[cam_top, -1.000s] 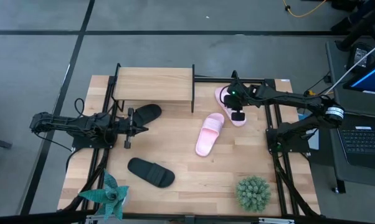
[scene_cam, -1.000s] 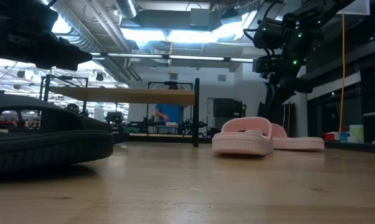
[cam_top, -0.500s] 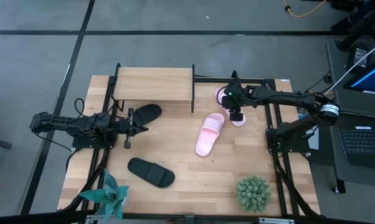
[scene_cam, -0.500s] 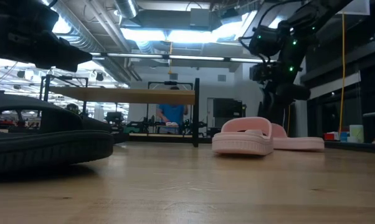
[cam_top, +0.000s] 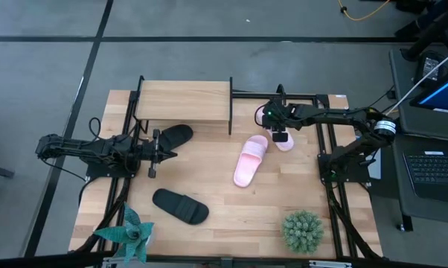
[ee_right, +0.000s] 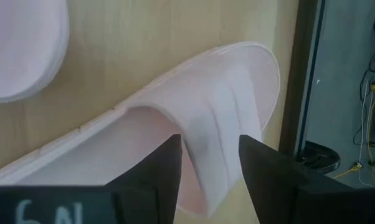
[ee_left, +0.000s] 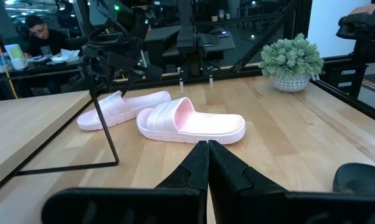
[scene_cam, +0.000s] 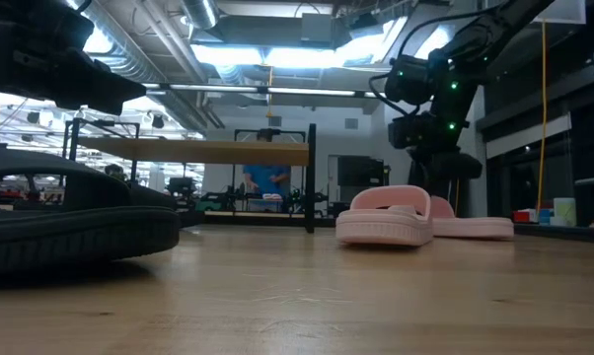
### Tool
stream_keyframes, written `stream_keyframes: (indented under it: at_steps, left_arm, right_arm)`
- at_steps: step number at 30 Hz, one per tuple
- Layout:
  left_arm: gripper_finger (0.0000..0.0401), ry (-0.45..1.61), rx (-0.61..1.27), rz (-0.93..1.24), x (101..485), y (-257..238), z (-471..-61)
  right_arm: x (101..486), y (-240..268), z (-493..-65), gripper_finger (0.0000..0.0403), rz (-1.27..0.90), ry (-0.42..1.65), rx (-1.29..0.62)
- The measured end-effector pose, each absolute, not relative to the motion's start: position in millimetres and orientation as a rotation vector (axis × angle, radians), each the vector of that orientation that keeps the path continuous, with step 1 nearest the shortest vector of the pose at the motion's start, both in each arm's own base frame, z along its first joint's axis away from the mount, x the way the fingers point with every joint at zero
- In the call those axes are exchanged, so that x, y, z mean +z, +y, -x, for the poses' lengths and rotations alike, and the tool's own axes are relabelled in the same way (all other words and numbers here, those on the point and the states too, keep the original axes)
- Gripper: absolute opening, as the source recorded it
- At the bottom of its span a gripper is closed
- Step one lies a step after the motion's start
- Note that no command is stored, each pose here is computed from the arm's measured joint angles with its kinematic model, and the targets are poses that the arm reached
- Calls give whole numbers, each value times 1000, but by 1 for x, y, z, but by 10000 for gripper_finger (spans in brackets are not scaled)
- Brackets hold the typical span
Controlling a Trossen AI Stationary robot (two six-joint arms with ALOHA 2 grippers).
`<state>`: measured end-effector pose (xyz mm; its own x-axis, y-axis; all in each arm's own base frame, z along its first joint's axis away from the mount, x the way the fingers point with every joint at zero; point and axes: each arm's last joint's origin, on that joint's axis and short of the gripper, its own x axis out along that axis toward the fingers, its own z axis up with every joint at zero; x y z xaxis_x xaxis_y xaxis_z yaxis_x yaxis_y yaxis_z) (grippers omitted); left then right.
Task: Pick and place slides into the shelf
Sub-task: Put the top pink slide on the shelf
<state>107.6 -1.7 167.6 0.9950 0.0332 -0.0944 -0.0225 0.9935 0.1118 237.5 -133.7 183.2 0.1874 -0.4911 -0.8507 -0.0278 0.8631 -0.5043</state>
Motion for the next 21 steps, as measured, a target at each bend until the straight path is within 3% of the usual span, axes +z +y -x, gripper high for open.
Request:
stream_keyframes:
  at_steps: [21]
  left_arm:
    - [0, 97, 28, -110, 168, -2, -108]
  right_arm:
    - [182, -143, -230, 158, 427, 1390, -362]
